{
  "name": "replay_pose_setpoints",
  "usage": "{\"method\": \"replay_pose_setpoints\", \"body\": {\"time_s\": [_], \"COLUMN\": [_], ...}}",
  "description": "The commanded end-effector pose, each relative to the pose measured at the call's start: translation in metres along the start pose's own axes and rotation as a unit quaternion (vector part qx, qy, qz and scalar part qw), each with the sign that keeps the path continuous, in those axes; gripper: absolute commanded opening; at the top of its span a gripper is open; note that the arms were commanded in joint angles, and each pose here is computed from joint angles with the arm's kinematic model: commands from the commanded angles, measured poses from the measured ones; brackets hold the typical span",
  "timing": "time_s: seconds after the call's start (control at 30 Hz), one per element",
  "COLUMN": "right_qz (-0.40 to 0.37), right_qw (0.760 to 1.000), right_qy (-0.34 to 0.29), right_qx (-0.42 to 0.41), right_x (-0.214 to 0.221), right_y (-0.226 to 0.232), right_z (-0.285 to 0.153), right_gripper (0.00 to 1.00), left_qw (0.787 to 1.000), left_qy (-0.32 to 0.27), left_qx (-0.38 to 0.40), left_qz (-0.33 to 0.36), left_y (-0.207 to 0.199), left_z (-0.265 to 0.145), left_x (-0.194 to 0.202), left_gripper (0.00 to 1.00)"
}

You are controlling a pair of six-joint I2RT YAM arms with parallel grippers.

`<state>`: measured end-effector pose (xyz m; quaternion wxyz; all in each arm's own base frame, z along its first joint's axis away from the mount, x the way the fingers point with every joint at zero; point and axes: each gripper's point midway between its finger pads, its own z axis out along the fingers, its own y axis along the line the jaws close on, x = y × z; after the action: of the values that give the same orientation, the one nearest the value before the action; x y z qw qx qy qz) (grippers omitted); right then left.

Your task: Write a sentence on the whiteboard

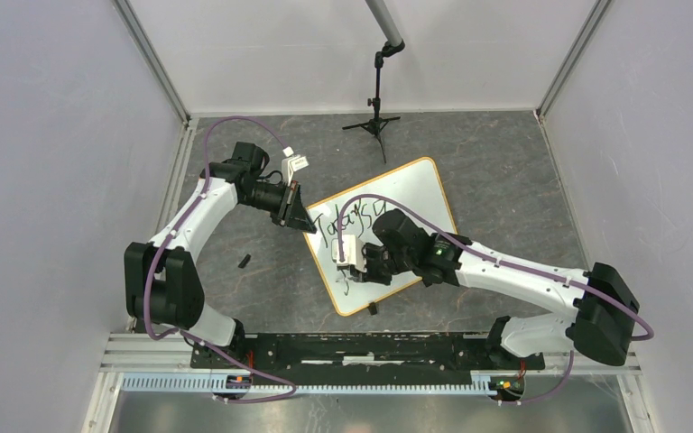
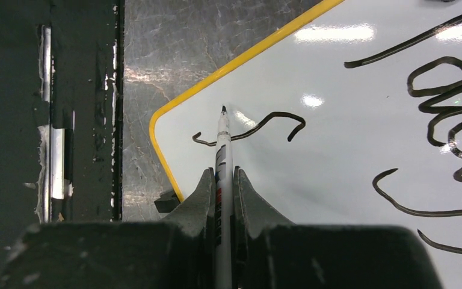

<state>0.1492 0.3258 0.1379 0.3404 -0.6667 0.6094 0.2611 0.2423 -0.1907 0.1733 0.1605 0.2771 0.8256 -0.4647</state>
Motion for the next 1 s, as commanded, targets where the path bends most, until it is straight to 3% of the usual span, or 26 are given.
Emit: {"method": "replay_pose_setpoints", "body": {"time_s": [0.0,0.6,0.97], "right_qz": [-0.012,0.005,-0.006], "right_qw": [0.999,0.996,0.997], "right_qy": [-0.025,0.024,-0.013], "right_qx": [0.039,0.084,0.071], "right_x": [-0.023,0.016,-0.007], "right_y": [-0.018,-0.036,-0.032], "right_z": [-0.007,-0.022,-0.033], "right_gripper": [0.00,0.00,0.00], "left_qw": [0.998,0.998,0.998], "left_qy": [-0.005,-0.006,-0.007], "left_qx": [-0.038,-0.038,-0.039], "left_qz": [0.045,0.044,0.045], "left_y": [0.011,0.011,0.010], "left_z": [-0.003,-0.003,-0.003], "left_x": [-0.011,-0.012,-0.013], "left_gripper": [0.02,0.03,0.02]}}
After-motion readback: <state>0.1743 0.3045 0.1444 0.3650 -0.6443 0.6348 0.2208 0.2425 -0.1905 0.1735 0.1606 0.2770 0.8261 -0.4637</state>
